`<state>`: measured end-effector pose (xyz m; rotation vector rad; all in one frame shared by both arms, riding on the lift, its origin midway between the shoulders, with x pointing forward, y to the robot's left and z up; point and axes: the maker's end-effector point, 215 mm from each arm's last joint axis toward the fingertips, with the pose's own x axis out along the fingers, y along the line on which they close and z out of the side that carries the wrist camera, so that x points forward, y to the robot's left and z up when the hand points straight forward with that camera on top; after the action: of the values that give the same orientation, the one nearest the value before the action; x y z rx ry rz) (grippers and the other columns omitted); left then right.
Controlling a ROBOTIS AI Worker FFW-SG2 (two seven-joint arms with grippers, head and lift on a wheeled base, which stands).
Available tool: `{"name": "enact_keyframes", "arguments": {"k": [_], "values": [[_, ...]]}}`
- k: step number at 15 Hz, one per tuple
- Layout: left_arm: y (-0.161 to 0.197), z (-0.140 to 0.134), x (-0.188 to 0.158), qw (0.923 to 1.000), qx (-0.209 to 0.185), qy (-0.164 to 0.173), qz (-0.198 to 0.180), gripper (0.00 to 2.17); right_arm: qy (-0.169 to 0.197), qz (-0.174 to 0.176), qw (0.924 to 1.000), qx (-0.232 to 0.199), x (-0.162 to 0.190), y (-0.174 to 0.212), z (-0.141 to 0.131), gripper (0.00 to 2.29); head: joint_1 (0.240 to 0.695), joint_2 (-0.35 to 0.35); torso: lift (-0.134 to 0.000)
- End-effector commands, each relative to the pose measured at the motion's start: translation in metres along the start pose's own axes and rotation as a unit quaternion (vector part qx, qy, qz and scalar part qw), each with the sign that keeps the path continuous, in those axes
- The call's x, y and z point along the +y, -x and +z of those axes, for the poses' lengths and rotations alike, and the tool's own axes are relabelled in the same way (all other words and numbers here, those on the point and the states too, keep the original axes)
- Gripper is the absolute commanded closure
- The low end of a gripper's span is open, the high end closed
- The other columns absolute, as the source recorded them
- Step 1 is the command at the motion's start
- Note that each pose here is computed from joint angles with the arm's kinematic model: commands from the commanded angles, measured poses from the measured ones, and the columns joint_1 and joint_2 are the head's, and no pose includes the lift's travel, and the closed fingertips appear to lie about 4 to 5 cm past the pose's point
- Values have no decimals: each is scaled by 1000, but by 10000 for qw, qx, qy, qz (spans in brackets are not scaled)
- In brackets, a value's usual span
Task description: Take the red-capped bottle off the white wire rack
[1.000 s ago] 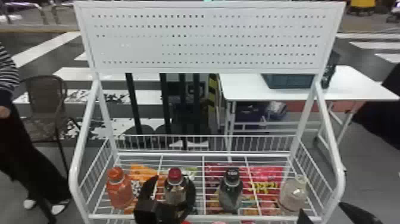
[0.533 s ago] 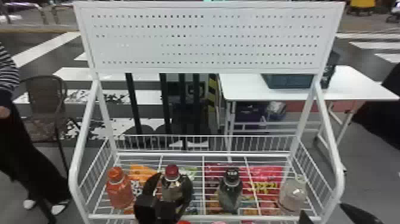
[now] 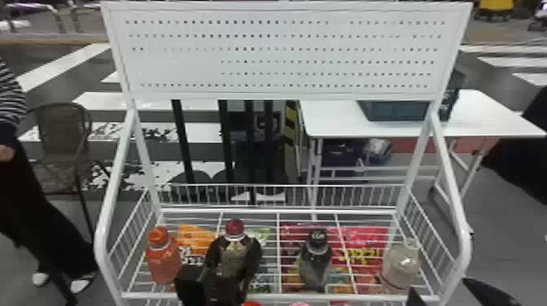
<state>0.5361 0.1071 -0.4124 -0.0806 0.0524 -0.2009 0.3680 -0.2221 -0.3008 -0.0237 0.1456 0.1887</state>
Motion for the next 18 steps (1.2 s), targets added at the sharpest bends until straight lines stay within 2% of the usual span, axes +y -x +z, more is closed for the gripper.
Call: {"name": "enact_keyframes", "arguments": {"k": [1, 2, 3, 5, 9, 12, 15, 18], "values": [[14, 36, -11, 9995, -303, 61, -82, 1838, -15, 24, 10000, -20, 3, -1, 1, 154, 499, 0, 0], [21, 52, -13, 9990, -427, 114, -84, 1838, -18, 30, 10000, -29, 3, -1, 2, 154, 499, 0, 0], [30, 67, 2, 9989, -459, 84, 55, 1838, -24, 35, 10000, -30, 4, -2, 2, 154, 499, 0, 0], [48, 102, 7, 9975, -682, 135, 129, 1835, -46, 69, 10000, -35, 8, -4, 0, 154, 499, 0, 0], [97, 158, 64, 9929, -1048, 62, 567, 1835, -49, 83, 9999, -68, 10, -6, 2, 154, 499, 0, 0], [131, 170, 115, 9901, -1023, -31, 959, 1835, -57, 98, 9999, -69, 12, -7, 1, 154, 499, 0, 0], [159, 166, 169, 9861, -964, -13, 1354, 1831, -27, 100, 9999, -99, 19, -10, 2, 154, 499, 0, 0], [184, 175, 198, 9812, -1161, -73, 1539, 1828, -8, 147, 9998, -103, 29, -13, 2, 154, 499, 0, 0]]}}
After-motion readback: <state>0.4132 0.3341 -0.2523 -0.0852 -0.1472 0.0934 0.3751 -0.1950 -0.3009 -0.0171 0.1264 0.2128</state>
